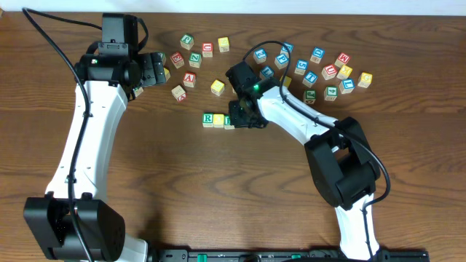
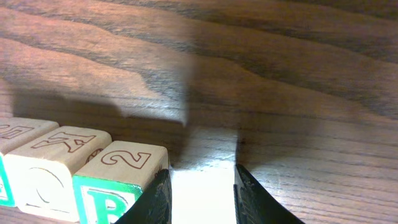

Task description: Spell out ROBOT

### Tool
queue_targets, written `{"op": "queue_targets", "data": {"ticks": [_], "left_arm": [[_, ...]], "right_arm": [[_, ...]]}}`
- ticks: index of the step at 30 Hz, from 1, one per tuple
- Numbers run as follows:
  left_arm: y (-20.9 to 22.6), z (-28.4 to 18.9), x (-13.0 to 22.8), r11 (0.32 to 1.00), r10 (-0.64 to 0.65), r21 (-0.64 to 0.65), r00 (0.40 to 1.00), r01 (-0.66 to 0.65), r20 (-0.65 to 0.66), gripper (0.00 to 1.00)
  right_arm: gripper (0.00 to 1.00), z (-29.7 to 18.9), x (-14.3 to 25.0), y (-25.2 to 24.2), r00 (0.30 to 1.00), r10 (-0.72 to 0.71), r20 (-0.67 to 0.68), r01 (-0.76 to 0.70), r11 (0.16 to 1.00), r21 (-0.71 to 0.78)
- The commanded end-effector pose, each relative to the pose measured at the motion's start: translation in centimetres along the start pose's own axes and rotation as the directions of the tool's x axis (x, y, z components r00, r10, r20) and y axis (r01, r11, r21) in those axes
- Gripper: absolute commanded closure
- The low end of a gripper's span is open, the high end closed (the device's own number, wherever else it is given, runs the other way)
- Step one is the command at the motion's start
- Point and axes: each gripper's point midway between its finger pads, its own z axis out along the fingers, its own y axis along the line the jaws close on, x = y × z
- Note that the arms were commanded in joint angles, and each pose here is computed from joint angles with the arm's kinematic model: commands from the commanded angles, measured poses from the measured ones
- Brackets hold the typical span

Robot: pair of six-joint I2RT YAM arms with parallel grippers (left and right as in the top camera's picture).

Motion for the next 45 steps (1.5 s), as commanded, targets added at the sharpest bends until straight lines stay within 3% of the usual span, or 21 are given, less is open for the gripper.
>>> {"op": "queue_targets", "data": {"ticks": [1,9,14,30,45], "left_arm": [[0.4,-1.1,-1.0,1.000,-0.010,-0.007,0.999,0.010,0.037,0.02],[0.4,-1.1,-1.0,1.000,-0.010,-0.007,0.999,0.010,0.037,0.02],[0.4,-1.1,-1.0,1.000,-0.010,-0.007,0.999,0.010,0.037,0.02],[0.4,-1.1,-1.0,1.000,-0.010,-0.007,0.999,0.010,0.037,0.02],[0.4,-1.1,-1.0,1.000,-0.010,-0.007,0.999,0.010,0.037,0.02]], "right_arm": [[0.73,0.0,0.4,0.3,1.000,-0.002,-0.004,0.002,1.000,-0.004],[0.72,-0.9,1.4,-0.9,0.998,-0.029,-0.057,0.031,0.999,0.029],[0.99,-0.8,2.7,0.0,0.995,-0.057,-0.088,0.059,0.998,0.025],[0.99,-0.6,2.6,3.3,0.986,-0.161,-0.045,0.158,0.986,-0.059],[0.99,-0.6,2.7,3.5,0.984,-0.172,-0.041,0.169,0.984,-0.061]]}}
